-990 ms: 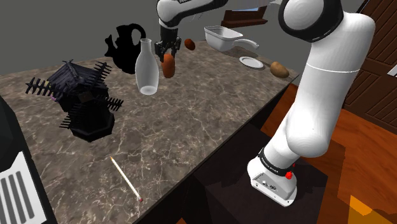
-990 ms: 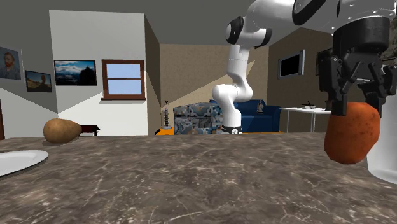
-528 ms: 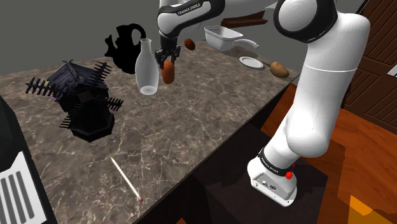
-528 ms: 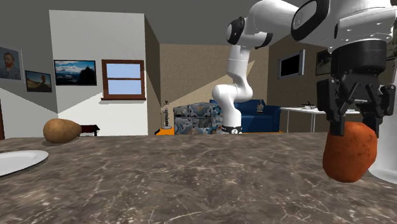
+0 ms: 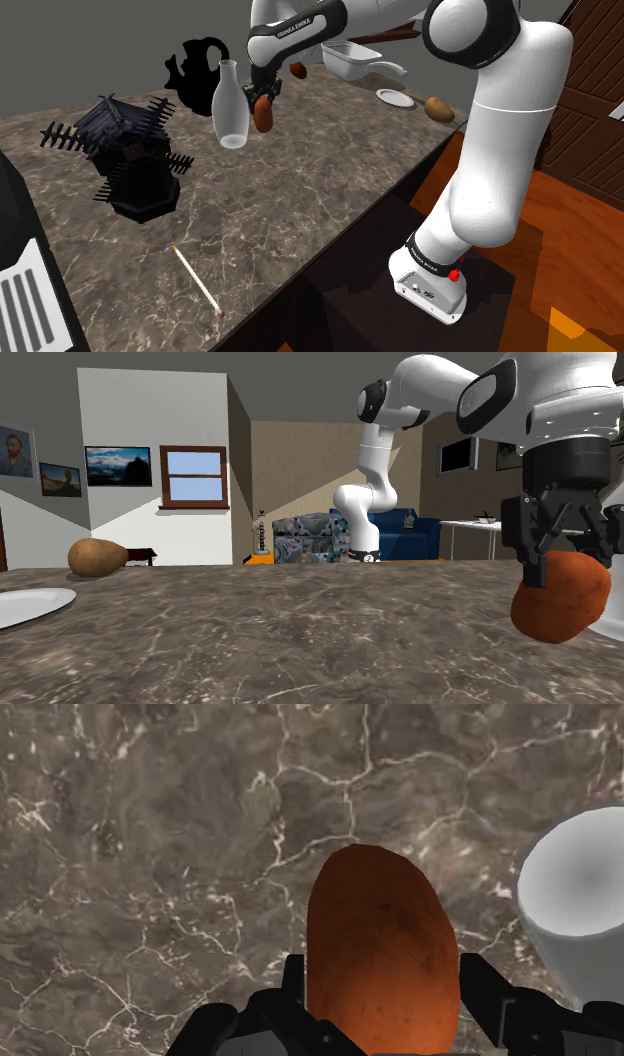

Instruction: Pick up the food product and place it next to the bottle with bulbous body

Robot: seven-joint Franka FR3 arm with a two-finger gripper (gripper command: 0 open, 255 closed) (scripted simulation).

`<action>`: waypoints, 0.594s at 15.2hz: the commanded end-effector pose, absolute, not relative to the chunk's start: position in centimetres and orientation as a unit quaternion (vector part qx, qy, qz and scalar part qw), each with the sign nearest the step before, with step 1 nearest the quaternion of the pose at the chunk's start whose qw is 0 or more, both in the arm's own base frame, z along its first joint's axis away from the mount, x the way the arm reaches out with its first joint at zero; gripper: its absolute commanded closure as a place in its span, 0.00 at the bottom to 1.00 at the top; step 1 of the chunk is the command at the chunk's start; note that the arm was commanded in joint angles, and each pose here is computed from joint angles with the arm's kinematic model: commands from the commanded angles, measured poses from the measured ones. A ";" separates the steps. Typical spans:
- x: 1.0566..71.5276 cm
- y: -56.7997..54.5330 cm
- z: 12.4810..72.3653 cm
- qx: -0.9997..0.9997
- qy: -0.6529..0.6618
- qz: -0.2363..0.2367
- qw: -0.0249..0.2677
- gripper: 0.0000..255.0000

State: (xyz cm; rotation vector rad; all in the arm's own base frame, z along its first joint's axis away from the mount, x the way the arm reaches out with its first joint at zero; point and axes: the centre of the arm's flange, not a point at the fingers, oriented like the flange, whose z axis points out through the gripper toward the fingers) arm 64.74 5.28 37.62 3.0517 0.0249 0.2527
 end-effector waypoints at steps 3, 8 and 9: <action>64.3 5.3 35.3 0.997 0.010 0.063 0.042 1.00; 64.3 5.3 35.3 0.997 0.010 0.063 0.042 1.00; 64.3 5.3 35.1 0.997 0.010 0.063 0.042 0.00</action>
